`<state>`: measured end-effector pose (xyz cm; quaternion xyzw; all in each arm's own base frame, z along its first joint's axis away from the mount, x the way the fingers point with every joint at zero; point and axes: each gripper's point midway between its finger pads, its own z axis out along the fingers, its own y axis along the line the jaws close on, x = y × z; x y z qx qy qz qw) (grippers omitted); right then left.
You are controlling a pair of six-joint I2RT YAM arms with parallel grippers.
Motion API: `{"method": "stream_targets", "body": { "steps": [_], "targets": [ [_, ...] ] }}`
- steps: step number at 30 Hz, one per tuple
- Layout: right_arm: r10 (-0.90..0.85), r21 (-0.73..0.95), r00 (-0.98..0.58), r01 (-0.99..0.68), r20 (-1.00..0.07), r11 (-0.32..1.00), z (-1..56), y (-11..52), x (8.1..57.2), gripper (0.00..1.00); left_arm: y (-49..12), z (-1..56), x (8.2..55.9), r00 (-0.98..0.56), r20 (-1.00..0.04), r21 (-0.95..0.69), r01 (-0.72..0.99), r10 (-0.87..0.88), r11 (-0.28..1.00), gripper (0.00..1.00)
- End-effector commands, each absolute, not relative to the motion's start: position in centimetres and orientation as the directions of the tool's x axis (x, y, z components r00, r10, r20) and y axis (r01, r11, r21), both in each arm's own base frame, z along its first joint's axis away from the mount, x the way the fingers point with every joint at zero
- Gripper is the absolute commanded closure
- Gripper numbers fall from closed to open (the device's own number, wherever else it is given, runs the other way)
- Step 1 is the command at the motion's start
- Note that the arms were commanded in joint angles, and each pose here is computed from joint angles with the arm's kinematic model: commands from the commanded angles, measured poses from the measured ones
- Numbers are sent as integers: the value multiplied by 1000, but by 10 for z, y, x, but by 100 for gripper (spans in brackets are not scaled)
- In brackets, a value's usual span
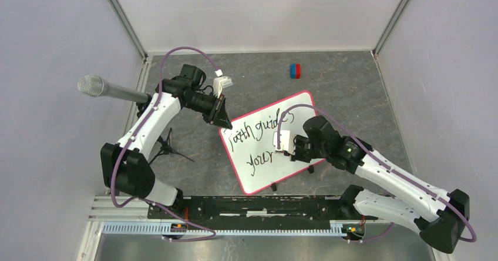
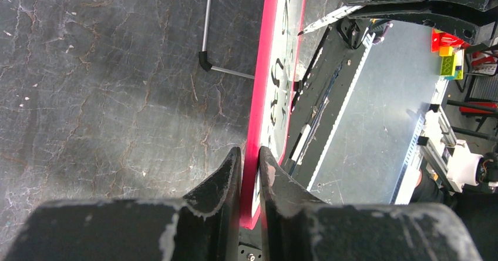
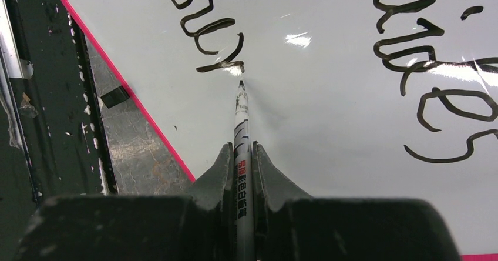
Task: Write a sentence on the whiteboard
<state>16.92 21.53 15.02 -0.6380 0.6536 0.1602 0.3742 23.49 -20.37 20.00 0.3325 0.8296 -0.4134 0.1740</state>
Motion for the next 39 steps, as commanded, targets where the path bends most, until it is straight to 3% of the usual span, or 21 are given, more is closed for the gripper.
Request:
{"method": "stream_targets", "body": {
  "steps": [1, 14, 20, 39],
  "targets": [
    [-704, -295, 123, -947, -699, 128, 167, 212, 168, 100, -202, 204, 234, -677, -585, -525, 736, 447, 427, 98],
    [-653, -157, -19, -965, -757, 210, 167, 197, 179, 100, -203, 205, 231, -665, -594, -516, 747, 454, 420, 98],
    [-634, -166, -15, -960, -773, 225, 167, 194, 181, 100, -204, 206, 231, -664, -594, -518, 747, 453, 416, 98],
    [-730, -220, -55, -936, -682, 276, 129, 173, 195, 100, -204, 202, 231, -669, -586, -522, 744, 458, 417, 98]
  ]
}}
